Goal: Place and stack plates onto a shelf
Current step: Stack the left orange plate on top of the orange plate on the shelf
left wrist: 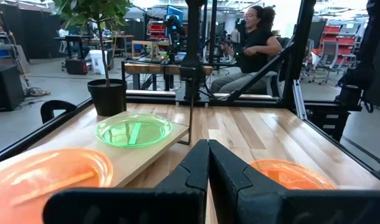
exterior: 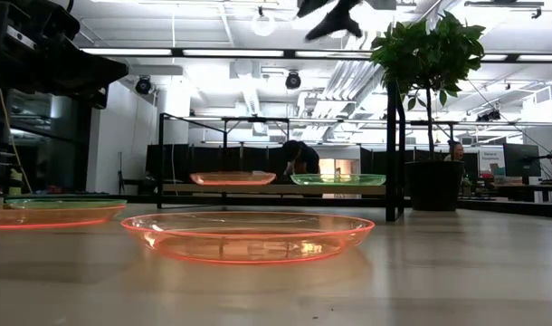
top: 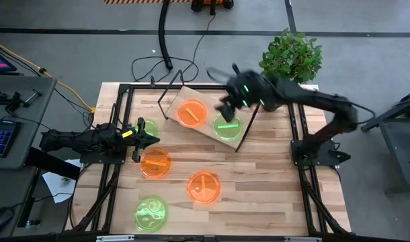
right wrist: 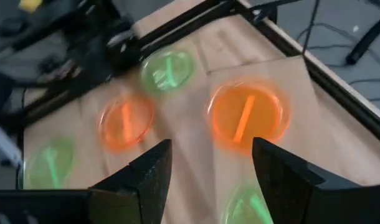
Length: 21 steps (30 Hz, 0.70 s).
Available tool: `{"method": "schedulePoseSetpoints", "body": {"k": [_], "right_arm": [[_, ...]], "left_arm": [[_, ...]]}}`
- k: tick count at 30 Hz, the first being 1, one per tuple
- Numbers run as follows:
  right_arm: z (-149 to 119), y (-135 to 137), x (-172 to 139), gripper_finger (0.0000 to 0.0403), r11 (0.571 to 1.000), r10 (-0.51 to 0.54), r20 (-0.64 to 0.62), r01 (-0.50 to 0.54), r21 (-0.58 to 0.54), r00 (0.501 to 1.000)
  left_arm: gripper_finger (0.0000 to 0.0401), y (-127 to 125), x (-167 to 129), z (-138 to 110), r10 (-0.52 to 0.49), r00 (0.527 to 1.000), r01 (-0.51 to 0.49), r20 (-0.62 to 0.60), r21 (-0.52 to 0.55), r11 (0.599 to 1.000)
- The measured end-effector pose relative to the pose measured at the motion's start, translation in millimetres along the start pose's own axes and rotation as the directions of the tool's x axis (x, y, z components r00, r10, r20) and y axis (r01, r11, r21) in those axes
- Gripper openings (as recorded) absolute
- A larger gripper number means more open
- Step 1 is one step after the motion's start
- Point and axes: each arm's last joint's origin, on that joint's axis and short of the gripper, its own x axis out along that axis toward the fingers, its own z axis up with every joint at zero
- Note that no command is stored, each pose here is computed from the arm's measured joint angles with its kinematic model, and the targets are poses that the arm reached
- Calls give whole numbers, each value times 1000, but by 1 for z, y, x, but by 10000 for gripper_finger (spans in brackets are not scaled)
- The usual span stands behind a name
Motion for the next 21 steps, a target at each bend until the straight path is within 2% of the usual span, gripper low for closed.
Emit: {"method": "schedulePoseSetpoints", "body": {"k": [2, 5, 8, 11, 14, 18, 21], "right_arm": [[-25, 21, -17, 204, 1000, -9, 5, 9, -18, 1000], [-71, 38, -41, 204, 999, -32, 10, 31, 38, 999], [-114, 44, -62, 204, 989, -29, 65, 19, 146, 997], [-145, 45, -78, 204, 971, 13, 166, -52, 232, 986], [-162, 45, -88, 204, 953, 81, 295, -161, 255, 952], [-172, 44, -92, 204, 945, 169, 406, -264, 191, 898], [-173, 44, -91, 204, 945, 202, 463, -296, 140, 863]], "left_arm": [[0, 0, 0, 0, 0, 1000, 0, 0, 0, 1000], [0, 0, 0, 0, 0, 1000, 0, 0, 0, 1000], [0, 0, 0, 0, 0, 1000, 0, 0, 0, 1000], [0, 0, 0, 0, -1, 1000, 1, 0, 0, 1000], [0, 0, 0, 0, 0, 1000, 0, 0, 0, 1000], [0, 0, 0, 0, 0, 1000, 0, 0, 0, 1000], [0, 0, 0, 1, -1, 1000, 1, 11, -8, 1000]]}}
